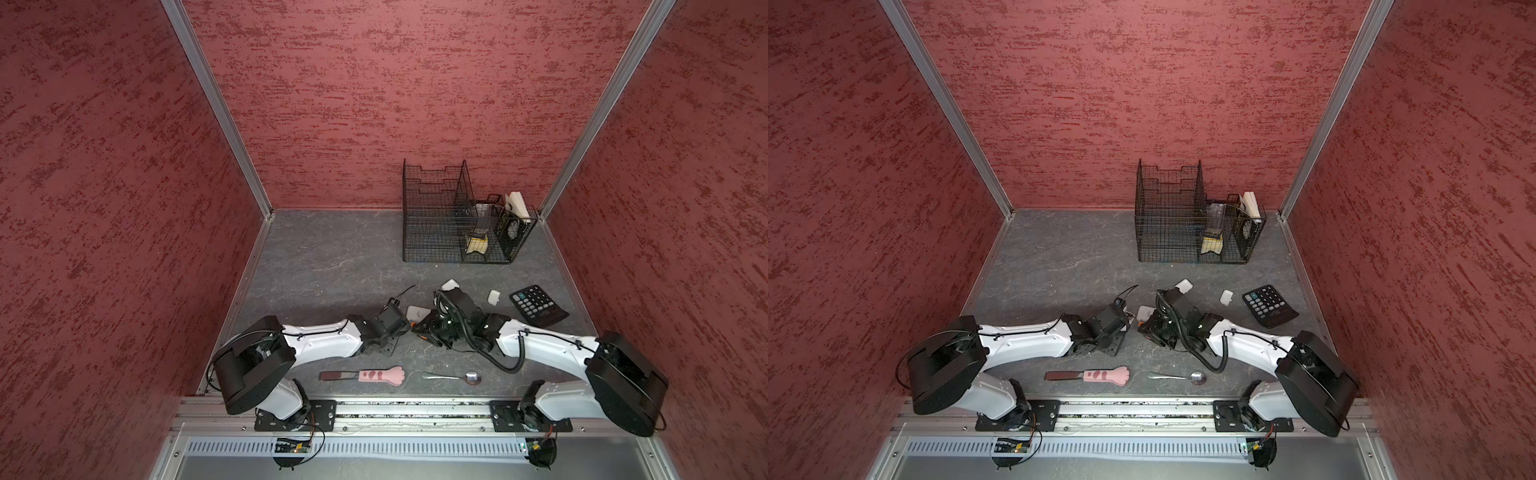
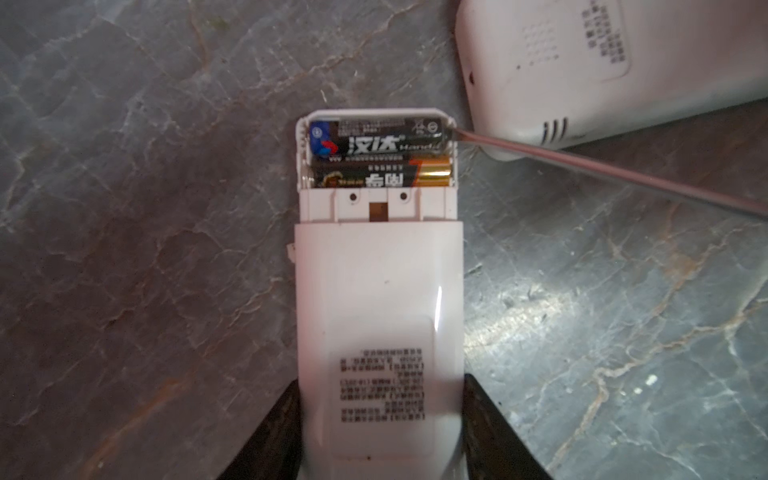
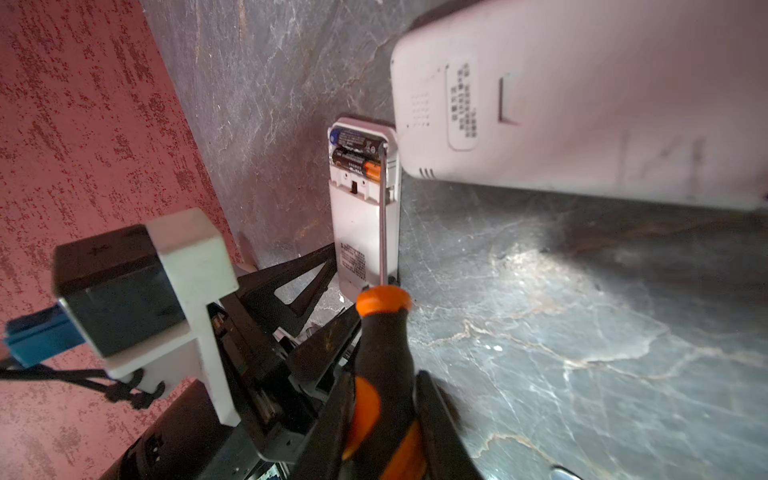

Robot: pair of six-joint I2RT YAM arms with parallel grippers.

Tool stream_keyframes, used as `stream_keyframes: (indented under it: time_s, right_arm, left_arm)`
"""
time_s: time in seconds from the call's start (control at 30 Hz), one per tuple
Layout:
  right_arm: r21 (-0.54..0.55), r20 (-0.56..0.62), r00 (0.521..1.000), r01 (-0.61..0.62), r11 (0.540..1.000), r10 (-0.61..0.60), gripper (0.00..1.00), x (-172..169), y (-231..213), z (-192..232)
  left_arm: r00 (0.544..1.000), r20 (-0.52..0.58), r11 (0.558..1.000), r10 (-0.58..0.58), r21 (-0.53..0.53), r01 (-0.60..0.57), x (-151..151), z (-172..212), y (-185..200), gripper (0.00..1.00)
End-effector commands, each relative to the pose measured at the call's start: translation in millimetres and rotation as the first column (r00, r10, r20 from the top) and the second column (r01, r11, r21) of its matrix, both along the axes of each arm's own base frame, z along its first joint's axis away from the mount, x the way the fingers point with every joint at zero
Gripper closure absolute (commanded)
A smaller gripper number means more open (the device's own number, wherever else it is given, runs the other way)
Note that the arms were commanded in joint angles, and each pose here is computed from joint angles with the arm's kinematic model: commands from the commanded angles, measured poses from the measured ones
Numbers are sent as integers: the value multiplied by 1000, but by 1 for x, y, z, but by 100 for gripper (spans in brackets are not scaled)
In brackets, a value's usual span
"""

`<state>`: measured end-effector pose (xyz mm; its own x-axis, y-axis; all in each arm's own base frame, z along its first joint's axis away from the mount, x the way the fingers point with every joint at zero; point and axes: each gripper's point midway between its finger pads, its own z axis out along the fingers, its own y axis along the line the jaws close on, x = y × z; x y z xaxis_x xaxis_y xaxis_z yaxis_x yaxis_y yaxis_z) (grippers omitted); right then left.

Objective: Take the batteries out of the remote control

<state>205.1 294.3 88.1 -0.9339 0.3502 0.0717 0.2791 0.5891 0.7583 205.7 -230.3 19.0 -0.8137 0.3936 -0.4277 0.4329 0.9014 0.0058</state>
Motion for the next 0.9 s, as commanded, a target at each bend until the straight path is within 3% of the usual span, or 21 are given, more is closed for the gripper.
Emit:
stream_keyframes:
  time_s: [0.0,0.87]
  right_arm:
    - [132,163,986,-10,991,-12,100,31,24,51]
    - [164,229,973,-44,985,6,100,39,27,77]
  left_arm:
    - [996,-23,996,-88,0,89,-11,-9,-8,57]
    - [994,-26,994,-106,6,106,-14,-11,-10,59]
